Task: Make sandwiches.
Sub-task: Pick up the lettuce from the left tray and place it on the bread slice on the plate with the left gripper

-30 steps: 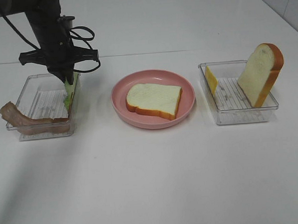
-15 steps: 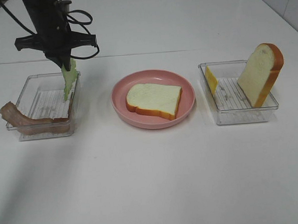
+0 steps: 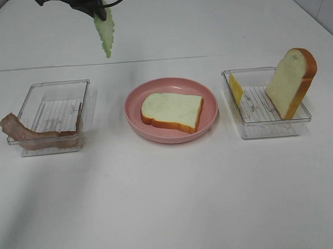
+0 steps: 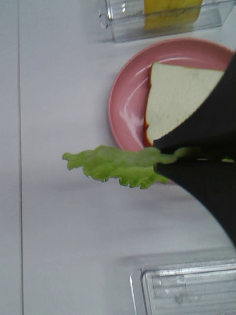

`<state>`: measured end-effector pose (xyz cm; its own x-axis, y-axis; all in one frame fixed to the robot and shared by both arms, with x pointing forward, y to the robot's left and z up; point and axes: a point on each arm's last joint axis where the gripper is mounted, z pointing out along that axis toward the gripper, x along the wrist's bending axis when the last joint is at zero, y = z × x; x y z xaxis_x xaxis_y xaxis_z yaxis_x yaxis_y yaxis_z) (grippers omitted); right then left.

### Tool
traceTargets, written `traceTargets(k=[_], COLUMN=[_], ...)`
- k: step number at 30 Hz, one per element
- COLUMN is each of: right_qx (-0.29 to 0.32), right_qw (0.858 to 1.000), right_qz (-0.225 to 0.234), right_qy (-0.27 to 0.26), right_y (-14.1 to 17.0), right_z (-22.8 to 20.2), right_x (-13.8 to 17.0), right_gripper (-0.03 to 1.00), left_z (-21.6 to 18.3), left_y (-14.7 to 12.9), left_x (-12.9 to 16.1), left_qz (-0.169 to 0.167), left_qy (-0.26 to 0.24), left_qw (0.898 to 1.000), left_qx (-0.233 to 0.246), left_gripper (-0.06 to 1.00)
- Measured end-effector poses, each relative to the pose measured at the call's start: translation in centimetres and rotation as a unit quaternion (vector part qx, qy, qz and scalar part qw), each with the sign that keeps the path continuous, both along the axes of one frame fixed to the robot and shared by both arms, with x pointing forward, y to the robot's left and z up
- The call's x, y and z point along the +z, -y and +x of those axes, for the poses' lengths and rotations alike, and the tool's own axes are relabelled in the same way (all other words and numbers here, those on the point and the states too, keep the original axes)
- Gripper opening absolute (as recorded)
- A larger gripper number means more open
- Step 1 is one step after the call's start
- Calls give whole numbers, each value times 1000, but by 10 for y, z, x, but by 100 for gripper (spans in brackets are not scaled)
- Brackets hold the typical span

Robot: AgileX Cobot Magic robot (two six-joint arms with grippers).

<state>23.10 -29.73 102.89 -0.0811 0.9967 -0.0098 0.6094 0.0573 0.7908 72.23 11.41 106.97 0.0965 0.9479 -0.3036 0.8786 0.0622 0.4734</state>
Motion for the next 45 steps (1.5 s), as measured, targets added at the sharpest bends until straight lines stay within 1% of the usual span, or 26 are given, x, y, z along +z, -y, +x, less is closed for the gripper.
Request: traceTargets(k=[1, 3, 4, 5, 7, 8, 9, 11, 15, 17, 18, 19, 21, 22, 23, 25, 26, 27, 32, 35, 37, 38, 40, 43, 44, 45], right_qx=[0, 0, 0, 0, 0, 0, 0, 0, 0, 0, 0, 0, 0, 0, 0, 0, 0, 0, 0, 0, 0, 0, 0, 0, 0, 0], right_qw=[1000, 1000, 1000, 1000, 1000, 1000, 1000, 1000, 1000, 1000, 1000, 1000, 1000, 1000, 1000, 1000, 1000, 1000, 1000, 1000, 1000, 1000, 1000, 1000, 1000, 1000], right_qz=[0, 0, 0, 0, 0, 0, 0, 0, 0, 0, 0, 0, 0, 0, 0, 0, 0, 0, 0, 0, 0, 0, 0, 0, 0, 0], right_qy=[0, 0, 0, 0, 0, 0, 0, 0, 0, 0, 0, 0, 0, 0, 0, 0, 0, 0, 0, 0, 0, 0, 0, 0, 0, 0], right_y=[0, 0, 0, 0, 0, 0, 0, 0, 0, 0, 0, 0, 0, 0, 0, 0, 0, 0, 0, 0, 0, 0, 0, 0, 0, 0], right_z=[0, 0, 0, 0, 0, 0, 0, 0, 0, 0, 0, 0, 0, 0, 0, 0, 0, 0, 0, 0, 0, 0, 0, 0, 0, 0], right_x=[0, 0, 0, 0, 0, 0, 0, 0, 0, 0, 0, 0, 0, 0, 0, 0, 0, 0, 0, 0, 0, 0, 0, 0, 0, 0], right_gripper=[80, 80, 80, 80, 80, 80, 80, 80, 80, 80, 80, 80, 80, 80, 80, 80, 80, 80, 80, 80, 80, 80, 80, 80, 80, 80], left_z=[0, -5, -5, -9, -11, -14, -14, -19, -23, -25, -25, -25, -25, -26, -26, -25, -25, -23, -21, -20, -19, -19, -16, -15, -13, -13], left_y=[0, 17, 17, 28, 35, 48, 48, 66, 81, 92, 92, 98, 100, 105, 105, 109, 109, 110, 112, 111, 108, 108, 102, 101, 97, 96], left_x=[0, -3, -3, -6, -8, -14, -14, -26, -40, -54, -54, -64, -68, -78, -78, -91, -91, -102, -121, -127, -132, -132, -135, -137, -138, -138], left_qz=[0, -16, -16, -26, -32, -40, -40, -52, -63, -79, -79, -98, -106, -125, -125, -137, -137, -136, -130, -124, -100, -100, -62, -51, -31, -26], left_qy=[0, -7, -7, -9, -12, -19, -19, -32, -50, -67, -67, -81, -87, -101, -101, -116, -116, -119, -122, -125, -122, -122, -117, -115, -110, -109], left_qw=[1000, 999, 999, 998, 997, 995, 995, 992, 988, 983, 983, 979, 977, 972, 972, 967, 967, 966, 964, 964, 968, 968, 974, 976, 978, 979], left_qx=[0, -33, -33, -54, -66, -85, -85, -112, -133, -150, -150, -160, -165, -174, -174, -180, -180, -187, -198, -198, -196, -196, -182, -179, -174, -173], left_gripper=[0, 0, 0, 0, 0, 0, 0, 0, 0, 0, 0, 0, 0, 0, 0, 0, 0, 0, 0, 0, 0, 0, 0, 0, 0, 0])
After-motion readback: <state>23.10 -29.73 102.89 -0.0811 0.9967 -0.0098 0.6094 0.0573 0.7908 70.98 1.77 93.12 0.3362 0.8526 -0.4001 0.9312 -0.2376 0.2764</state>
